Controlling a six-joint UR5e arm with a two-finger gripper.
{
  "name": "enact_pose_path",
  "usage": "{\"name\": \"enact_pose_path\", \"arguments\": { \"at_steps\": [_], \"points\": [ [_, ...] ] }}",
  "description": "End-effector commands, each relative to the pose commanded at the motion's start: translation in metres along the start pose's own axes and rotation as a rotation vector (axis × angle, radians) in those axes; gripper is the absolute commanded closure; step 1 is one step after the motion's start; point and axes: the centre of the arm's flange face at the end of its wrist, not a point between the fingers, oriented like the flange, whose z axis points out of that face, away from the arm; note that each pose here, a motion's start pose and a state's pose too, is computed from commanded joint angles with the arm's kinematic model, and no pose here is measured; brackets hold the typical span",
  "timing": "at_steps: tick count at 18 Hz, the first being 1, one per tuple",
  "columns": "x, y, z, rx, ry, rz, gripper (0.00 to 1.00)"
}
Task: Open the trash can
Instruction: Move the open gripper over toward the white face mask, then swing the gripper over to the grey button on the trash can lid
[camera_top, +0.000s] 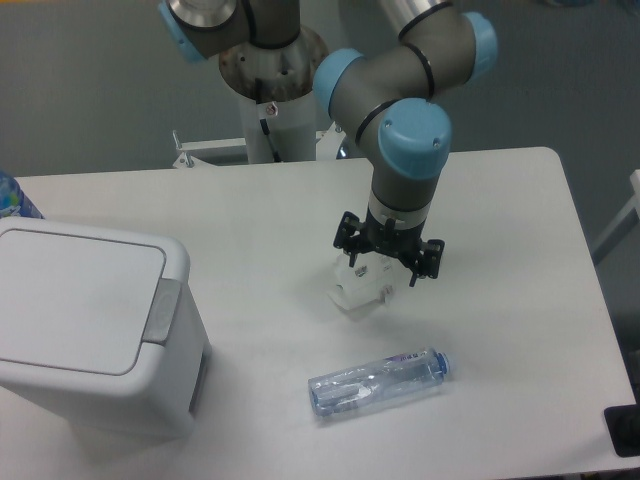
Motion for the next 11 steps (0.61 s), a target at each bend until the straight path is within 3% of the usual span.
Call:
{"name": "enact_pose_path", "arguments": {
  "at_steps": [6,11],
  "points": [
    [0.024,-0.046,-0.069,0.189,0.043,-0.116,0.0],
    [0.036,-0.066,-0.105,0.289,0.096,-0.205,0.0]
  ]
}}
